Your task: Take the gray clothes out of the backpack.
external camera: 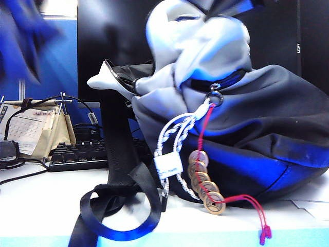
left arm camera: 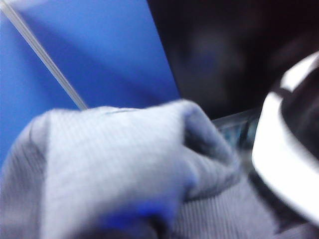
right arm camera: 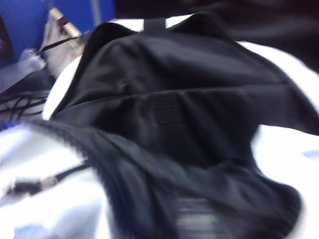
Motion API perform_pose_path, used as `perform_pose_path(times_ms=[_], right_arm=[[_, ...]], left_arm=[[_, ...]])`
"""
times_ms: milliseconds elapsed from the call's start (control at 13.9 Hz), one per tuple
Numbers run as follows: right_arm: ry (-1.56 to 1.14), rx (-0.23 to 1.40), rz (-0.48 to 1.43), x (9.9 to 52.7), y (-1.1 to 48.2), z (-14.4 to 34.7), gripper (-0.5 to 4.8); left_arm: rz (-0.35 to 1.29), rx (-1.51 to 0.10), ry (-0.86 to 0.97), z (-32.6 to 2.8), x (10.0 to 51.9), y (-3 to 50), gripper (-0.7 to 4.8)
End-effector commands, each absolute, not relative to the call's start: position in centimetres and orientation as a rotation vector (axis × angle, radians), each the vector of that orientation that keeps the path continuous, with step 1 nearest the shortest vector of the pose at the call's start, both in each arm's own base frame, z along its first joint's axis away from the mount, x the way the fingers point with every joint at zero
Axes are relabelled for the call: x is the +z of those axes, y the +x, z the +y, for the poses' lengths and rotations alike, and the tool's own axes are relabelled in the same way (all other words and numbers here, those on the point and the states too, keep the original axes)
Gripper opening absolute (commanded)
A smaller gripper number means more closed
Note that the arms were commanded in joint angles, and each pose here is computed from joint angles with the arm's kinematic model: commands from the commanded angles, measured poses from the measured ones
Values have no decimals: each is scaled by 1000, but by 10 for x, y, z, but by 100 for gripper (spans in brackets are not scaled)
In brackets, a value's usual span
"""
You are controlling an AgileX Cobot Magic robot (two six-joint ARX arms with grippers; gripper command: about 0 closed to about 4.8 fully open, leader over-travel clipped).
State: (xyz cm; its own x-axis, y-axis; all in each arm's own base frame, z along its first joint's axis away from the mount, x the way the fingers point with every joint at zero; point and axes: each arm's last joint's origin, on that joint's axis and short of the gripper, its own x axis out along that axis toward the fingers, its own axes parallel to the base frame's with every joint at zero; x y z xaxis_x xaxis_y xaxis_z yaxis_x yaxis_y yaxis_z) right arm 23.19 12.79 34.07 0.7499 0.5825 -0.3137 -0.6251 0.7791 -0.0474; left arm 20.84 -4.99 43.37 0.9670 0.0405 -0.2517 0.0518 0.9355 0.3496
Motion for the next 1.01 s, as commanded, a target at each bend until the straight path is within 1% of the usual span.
perform_pose_path(times_ms=[72, 144, 289, 433, 505, 577, 649, 721, 866, 938, 1010], right_arm=[[-120, 651, 243, 357, 219, 121, 472], [-105, 651, 232, 362, 213, 118, 472], [-67, 650, 203, 372, 201, 111, 473], [-70, 642, 240, 374, 186, 103, 472], [-86, 639, 323, 367, 183, 102, 433], [-125, 629, 369, 359, 185, 102, 388], [-164, 617, 384, 353, 194, 106, 247], [-167, 618, 367, 350, 203, 111, 202], [-168, 585, 316, 343, 226, 122, 199], [-171, 571, 301, 337, 239, 128, 166], [-166, 570, 274, 325, 259, 139, 84]], left_arm=[[280, 9, 364, -55, 418, 251, 133], [293, 8, 372, -58, 410, 264, 152], [315, -13, 401, -64, 397, 284, 161], [344, -80, 348, -69, 386, 295, 161], [352, -137, 322, -70, 385, 295, 161], [349, -184, 304, -72, 385, 295, 161], [352, -238, 242, -74, 384, 294, 161], [363, -291, 195, -76, 383, 293, 161], [394, -397, 161, -79, 381, 291, 161], [409, -441, 153, -80, 379, 290, 161], [428, -509, 137, -81, 378, 288, 161]])
